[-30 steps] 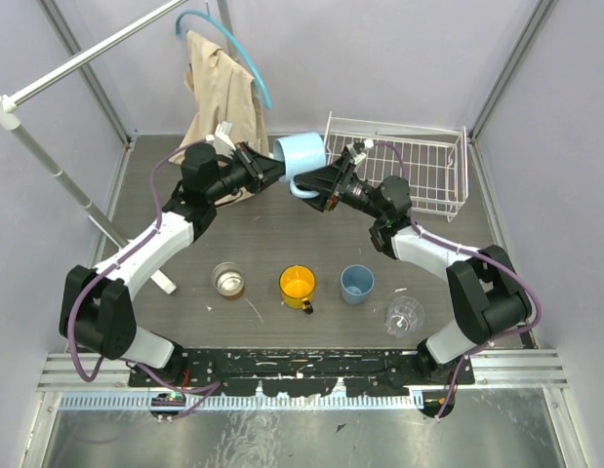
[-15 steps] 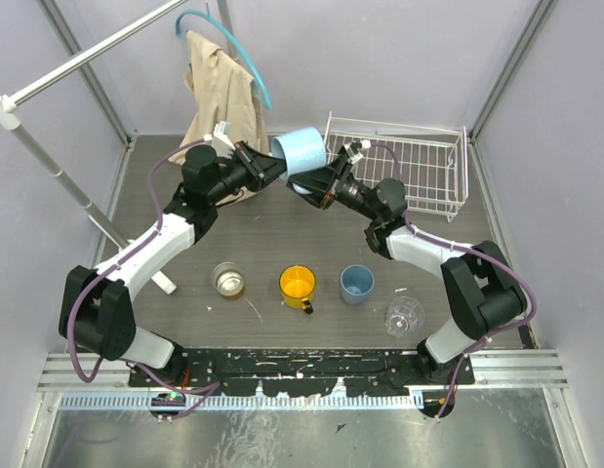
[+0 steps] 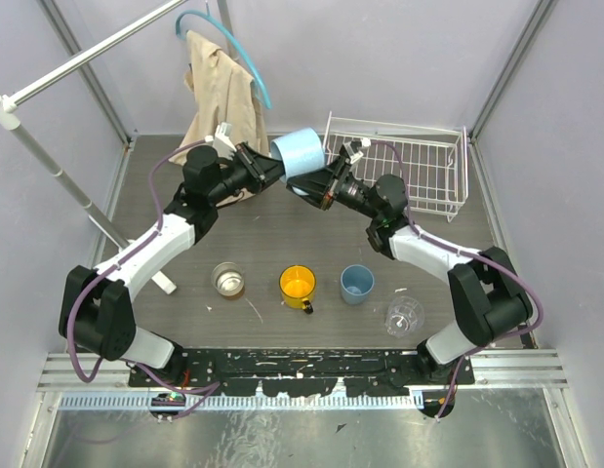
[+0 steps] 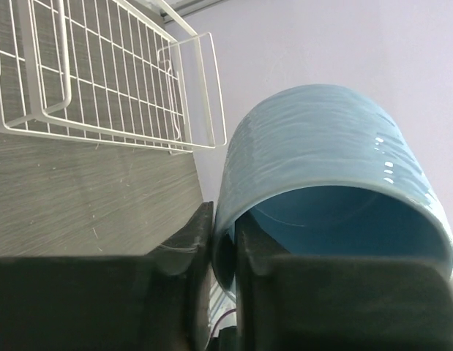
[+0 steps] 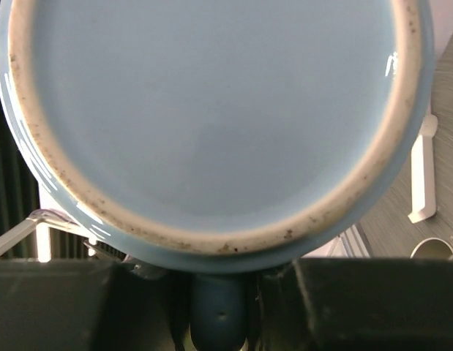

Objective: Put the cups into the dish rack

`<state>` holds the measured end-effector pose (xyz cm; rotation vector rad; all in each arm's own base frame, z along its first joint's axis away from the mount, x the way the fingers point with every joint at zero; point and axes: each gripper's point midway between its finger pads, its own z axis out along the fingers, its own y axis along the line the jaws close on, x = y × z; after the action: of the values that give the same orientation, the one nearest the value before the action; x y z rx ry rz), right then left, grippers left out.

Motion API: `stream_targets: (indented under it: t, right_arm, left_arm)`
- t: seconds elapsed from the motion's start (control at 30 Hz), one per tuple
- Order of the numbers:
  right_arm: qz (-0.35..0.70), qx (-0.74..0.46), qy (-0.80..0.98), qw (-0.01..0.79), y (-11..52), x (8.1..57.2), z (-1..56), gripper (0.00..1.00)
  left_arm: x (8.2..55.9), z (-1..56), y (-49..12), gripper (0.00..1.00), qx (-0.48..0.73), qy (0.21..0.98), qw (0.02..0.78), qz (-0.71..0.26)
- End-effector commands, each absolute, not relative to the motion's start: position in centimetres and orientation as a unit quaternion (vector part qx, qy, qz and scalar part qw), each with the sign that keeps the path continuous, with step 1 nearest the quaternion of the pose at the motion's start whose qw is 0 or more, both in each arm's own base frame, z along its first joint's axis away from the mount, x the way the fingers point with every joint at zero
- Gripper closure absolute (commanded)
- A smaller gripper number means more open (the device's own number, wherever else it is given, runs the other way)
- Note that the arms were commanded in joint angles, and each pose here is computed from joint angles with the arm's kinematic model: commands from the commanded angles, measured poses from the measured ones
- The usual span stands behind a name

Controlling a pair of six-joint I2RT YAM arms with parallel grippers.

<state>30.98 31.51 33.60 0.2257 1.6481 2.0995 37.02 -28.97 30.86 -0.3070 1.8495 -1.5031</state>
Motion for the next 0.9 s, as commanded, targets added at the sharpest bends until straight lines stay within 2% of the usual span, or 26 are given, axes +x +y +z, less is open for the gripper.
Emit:
stream_targets:
  t: [0.0, 0.03, 0.13, 0.2, 0.23, 0.53, 0.67, 0.87]
  right_arm:
    - [0.738, 0.053, 0.611, 0.283, 30.9, 31.5, 35.8, 0.99]
    - [0.734, 0.048, 0.614, 0.286, 30.8, 31.5, 35.9, 0.99]
    - [0.723, 0.041, 0.622, 0.297, 30.2, 31.7, 36.0, 0.99]
    - [0.718, 0.04, 0.623, 0.306, 29.7, 31.9, 36.3, 0.99]
    - [0.715, 0.039, 0.624, 0.311, 29.2, 32.1, 36.4, 0.99]
    - [0.645, 0.056, 0.666, 0.37, 22.8, 36.5, 35.6, 0.99]
    - [0.552, 0.031, 0.728, 0.407, 20.8, 39.3, 34.5, 0.99]
    - [0.411, 0.021, 0.79, 0.454, 17.9, 44.2, 33.0, 0.99]
  left_arm:
    - [34.5, 34.4, -30.0, 0.71, -0.048, 0.69, 0.381, -0.613]
    - [34.6, 34.3, -30.0, 0.6, -0.049, 0.693, 0.38, -0.611]
    - [34.7, 33.8, -29.8, 0.43, -0.049, 0.699, 0.382, -0.603]
    - [34.9, 33.4, -29.7, 0.26, -0.052, 0.702, 0.381, -0.599]
    - [34.9, 33.3, -29.6, 0.02, -0.05, 0.703, 0.382, -0.598]
    - [34.4, 29.2, -27.5, 0.02, -0.085, 0.753, 0.367, -0.539]
    - [34.0, 26.7, -25.9, 0.02, -0.101, 0.799, 0.353, -0.476]
    - [33.8, 26.6, -24.0, 0.02, -0.082, 0.844, 0.354, -0.394]
